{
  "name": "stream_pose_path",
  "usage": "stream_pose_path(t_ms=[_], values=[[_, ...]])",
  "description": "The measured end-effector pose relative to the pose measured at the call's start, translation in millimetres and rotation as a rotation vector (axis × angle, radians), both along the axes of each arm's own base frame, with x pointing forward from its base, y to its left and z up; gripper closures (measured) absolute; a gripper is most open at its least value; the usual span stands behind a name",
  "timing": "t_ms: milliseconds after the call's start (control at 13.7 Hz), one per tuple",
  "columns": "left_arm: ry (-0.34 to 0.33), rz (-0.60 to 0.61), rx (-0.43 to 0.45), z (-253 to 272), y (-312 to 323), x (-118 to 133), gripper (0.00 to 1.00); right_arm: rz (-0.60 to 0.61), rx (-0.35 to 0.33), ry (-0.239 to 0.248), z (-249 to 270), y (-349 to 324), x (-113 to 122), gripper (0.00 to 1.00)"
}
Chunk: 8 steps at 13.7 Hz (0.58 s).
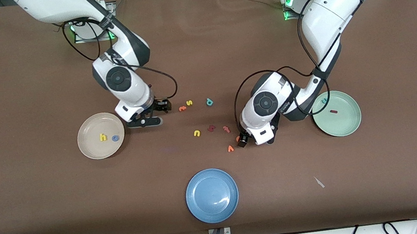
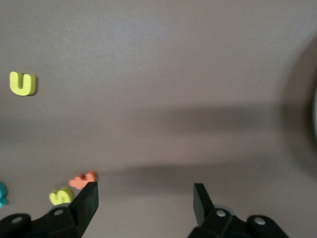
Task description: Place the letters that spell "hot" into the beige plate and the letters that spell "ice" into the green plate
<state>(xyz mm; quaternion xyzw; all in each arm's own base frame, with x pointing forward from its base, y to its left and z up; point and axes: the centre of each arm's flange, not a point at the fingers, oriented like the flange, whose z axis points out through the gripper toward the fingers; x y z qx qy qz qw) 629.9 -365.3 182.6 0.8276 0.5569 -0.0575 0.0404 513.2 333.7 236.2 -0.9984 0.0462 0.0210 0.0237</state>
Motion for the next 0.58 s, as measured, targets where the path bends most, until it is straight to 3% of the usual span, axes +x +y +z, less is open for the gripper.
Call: stream_pose_path(t_ms=[218, 582], values=[[-0.013, 0.016, -0.012, 6.4, -3.1, 6.1, 0.03, -0.067, -0.029, -0.037, -23.6, 29.2, -18.0, 0.14], [-0.017, 0.035, 0.04, -15.6, -12.3, 2.7, 0.03, -0.12, -0.044, -0.05, -40.2, 54.9, -30.3, 0.14]])
